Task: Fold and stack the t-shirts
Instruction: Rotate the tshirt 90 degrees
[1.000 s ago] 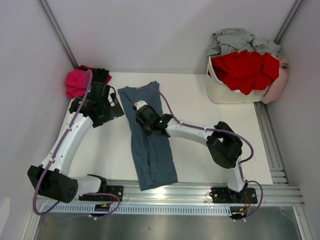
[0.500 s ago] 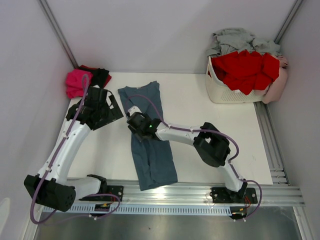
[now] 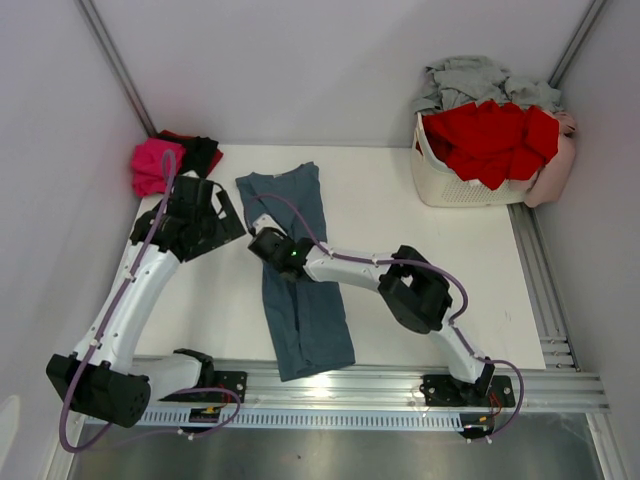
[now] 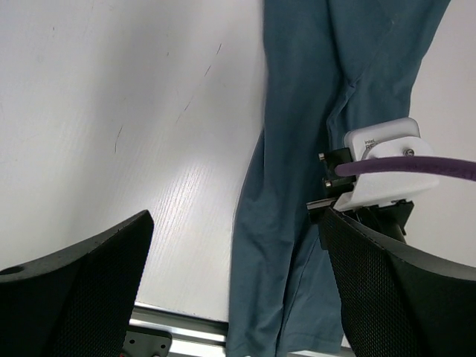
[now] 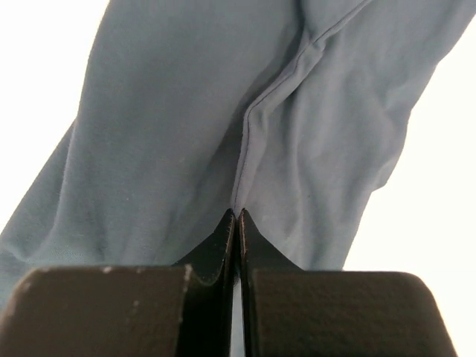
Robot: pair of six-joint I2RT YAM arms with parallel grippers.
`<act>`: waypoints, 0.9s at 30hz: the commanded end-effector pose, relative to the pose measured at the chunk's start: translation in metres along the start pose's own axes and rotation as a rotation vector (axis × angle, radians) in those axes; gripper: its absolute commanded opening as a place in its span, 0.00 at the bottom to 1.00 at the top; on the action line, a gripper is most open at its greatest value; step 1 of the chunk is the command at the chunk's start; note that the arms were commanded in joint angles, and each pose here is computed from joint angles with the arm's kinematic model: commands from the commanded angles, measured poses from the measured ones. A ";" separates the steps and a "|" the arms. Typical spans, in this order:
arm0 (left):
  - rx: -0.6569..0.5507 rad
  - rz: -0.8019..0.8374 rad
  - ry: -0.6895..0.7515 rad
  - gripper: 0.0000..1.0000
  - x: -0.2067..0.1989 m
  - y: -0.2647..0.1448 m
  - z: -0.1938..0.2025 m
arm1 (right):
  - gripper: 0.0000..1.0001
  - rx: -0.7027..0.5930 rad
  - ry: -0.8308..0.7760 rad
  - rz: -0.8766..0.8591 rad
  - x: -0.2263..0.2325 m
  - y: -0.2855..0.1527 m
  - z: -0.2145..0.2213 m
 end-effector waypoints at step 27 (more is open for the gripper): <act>-0.006 0.067 0.005 0.98 -0.009 0.001 -0.001 | 1.00 -0.146 -0.222 0.092 0.032 -0.013 -0.034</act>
Point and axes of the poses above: each gripper's point midway between its finger pads, its own y axis out along the fingers, its own x axis along the line the jaws close on, z = x × y, the point moved 1 cm from there along -y, back along the fingers, and after that the axes turned 10 degrees about y, right-handed, at the moved point
